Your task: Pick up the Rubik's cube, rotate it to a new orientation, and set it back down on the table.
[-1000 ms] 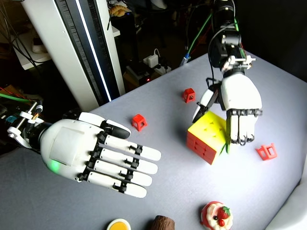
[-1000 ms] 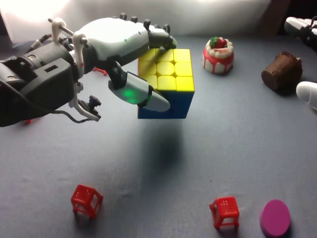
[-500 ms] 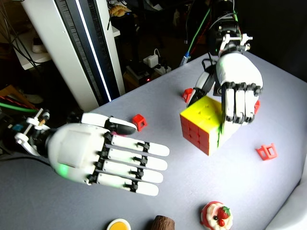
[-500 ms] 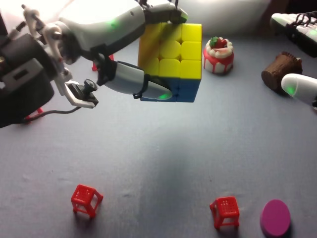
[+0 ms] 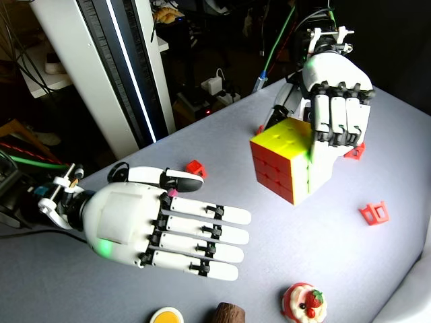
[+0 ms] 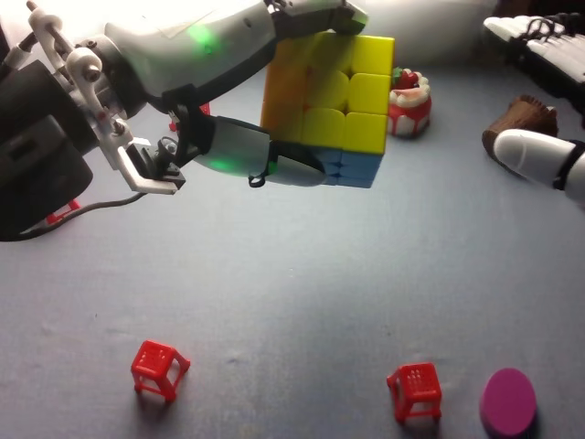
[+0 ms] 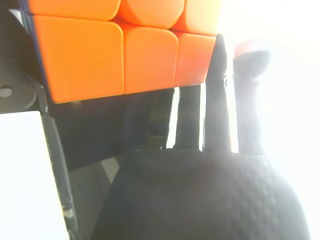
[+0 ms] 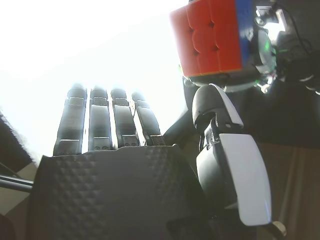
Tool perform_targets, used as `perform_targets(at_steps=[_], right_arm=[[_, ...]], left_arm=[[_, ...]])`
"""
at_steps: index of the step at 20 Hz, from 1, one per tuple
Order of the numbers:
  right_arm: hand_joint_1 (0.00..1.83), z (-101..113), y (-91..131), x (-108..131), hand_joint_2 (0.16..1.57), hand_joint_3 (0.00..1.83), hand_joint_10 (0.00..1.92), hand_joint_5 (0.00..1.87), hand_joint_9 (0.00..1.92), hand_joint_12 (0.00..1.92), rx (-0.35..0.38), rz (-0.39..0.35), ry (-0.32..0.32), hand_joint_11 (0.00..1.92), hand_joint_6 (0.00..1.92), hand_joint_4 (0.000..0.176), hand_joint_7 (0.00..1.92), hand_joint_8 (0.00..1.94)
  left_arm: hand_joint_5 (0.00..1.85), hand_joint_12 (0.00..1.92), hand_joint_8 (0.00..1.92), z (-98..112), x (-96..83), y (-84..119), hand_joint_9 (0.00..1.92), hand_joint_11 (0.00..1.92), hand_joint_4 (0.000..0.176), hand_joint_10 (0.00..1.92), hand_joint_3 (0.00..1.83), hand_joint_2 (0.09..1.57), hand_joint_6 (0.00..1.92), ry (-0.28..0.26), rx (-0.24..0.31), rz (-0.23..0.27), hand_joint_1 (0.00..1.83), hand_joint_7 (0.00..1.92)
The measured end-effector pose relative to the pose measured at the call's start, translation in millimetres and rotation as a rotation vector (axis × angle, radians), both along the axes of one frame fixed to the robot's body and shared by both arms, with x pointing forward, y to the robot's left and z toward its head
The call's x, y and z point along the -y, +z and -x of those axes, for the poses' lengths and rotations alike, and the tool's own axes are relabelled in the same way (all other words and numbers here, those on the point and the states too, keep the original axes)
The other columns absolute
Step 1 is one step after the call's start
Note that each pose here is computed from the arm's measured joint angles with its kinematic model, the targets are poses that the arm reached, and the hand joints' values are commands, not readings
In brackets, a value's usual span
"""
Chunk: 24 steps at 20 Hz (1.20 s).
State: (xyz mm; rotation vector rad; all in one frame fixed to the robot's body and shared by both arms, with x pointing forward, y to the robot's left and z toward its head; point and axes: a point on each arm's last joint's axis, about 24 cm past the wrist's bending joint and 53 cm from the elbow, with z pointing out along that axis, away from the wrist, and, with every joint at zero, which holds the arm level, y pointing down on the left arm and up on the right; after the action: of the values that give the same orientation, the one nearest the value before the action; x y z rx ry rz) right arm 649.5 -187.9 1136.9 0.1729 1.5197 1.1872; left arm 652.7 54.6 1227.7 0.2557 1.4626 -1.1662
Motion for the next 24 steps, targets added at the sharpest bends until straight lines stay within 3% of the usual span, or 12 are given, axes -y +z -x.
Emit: perform_targets(at_steps=[2,3,6,7,8,9,11,13,14,16,20,24], right_arm=[[0.0,-0.6,0.5,-8.9,1.36,0.0,0.0,0.0,0.0,0.0,0.017,-0.009,0.02,0.0,0.0,0.0,0.0,0.0],[0.0,-0.7,0.4,-11.8,1.37,0.0,0.0,0.0,0.0,0.0,0.021,-0.012,0.026,0.0,0.0,0.0,0.0,0.0],[0.0,-3.0,2.0,-19.1,1.38,0.0,0.0,0.0,0.0,0.0,0.035,-0.018,0.04,0.0,0.0,0.0,0.0,0.0],[0.0,-2.4,4.0,-23.7,1.38,0.0,0.0,0.0,0.0,0.0,0.043,-0.026,0.05,0.0,0.0,0.0,0.0,0.0],[0.0,-1.9,3.2,-26.7,1.37,0.0,0.0,0.0,0.0,0.0,0.045,-0.026,0.056,0.0,0.0,0.0,0.0,0.0],[0.0,-0.3,2.0,-30.1,1.37,0.0,0.0,0.0,0.0,0.0,0.045,-0.025,0.066,0.0,0.0,0.0,0.0,0.0],[0.0,0.4,-1.2,-34.1,1.38,0.0,0.0,0.0,0.0,0.0,0.044,-0.019,0.077,0.0,0.0,0.0,0.0,0.0],[0.0,-0.8,1.0,-38.5,1.38,0.0,0.0,0.0,0.0,0.0,0.049,-0.032,0.081,0.0,0.0,0.0,0.0,0.0],[0.0,-0.3,3.2,-42.5,1.37,0.0,0.0,0.0,0.0,0.0,0.058,-0.036,0.09,0.0,0.0,0.0,0.0,0.0],[0.0,1.4,2.7,-48.1,1.37,0.0,0.0,0.0,0.0,0.0,0.064,-0.033,0.107,0.0,0.0,0.0,0.0,0.0],[0.07,4.0,5.8,-58.0,1.37,0.0,0.0,0.0,0.0,0.0,0.079,-0.031,0.135,0.0,0.0,0.0,0.0,0.0],[0.08,5.7,5.9,-64.4,1.36,0.0,0.0,0.0,0.0,0.0,0.084,-0.036,0.149,0.0,0.0,0.0,0.0,0.0]], left_arm=[[0.49,1.92,1.89,3.6,0.6,4.9,1.09,1.22,0.0,1.92,0.0,1.38,1.53,-0.011,0.022,-0.004,1.13,0.64],[0.48,1.92,1.69,4.6,-0.2,6.8,0.71,0.94,0.0,1.92,0.0,1.35,1.35,-0.013,0.033,-0.005,1.27,0.64],[0.41,1.92,1.71,6.8,0.1,7.6,0.69,1.08,0.0,1.92,0.02,1.35,1.48,-0.019,0.043,-0.013,1.27,0.63],[0.48,1.92,1.91,9.1,1.9,8.5,1.07,1.23,0.0,1.92,0.71,1.04,1.69,-0.027,0.046,-0.012,1.14,0.73],[0.58,1.92,1.92,10.1,2.6,9.0,1.14,1.29,0.0,1.92,1.0,0.89,1.78,-0.031,0.052,-0.014,1.15,0.82],[0.54,1.92,1.92,10.9,3.8,10.0,1.05,1.19,0.0,1.92,0.93,0.93,1.77,-0.033,0.053,-0.012,1.14,0.78],[0.43,1.92,1.87,11.4,4.7,13.3,1.19,1.36,0.0,1.92,0.27,1.3,1.78,-0.036,0.062,-0.01,1.09,0.52],[0.38,1.92,1.91,12.2,4.8,15.3,0.96,1.1,0.0,1.92,0.04,1.4,1.62,-0.039,0.068,-0.003,1.09,0.58],[0.5,1.92,1.83,12.3,4.9,15.3,0.98,1.09,0.0,1.92,0.0,1.36,1.47,-0.04,0.069,-0.004,1.14,0.66],[0.49,1.92,1.79,11.3,5.3,13.4,1.05,1.17,0.0,1.92,0.0,1.39,1.69,-0.037,0.064,-0.013,1.11,0.54],[0.71,1.92,1.65,9.8,5.1,11.6,1.05,1.14,0.0,1.91,0.0,1.32,1.22,-0.033,0.058,-0.019,1.21,0.78],[0.66,1.92,1.57,9.5,8.0,8.0,1.22,1.33,0.0,1.92,0.0,1.36,1.48,-0.036,0.05,-0.027,1.18,0.69]])
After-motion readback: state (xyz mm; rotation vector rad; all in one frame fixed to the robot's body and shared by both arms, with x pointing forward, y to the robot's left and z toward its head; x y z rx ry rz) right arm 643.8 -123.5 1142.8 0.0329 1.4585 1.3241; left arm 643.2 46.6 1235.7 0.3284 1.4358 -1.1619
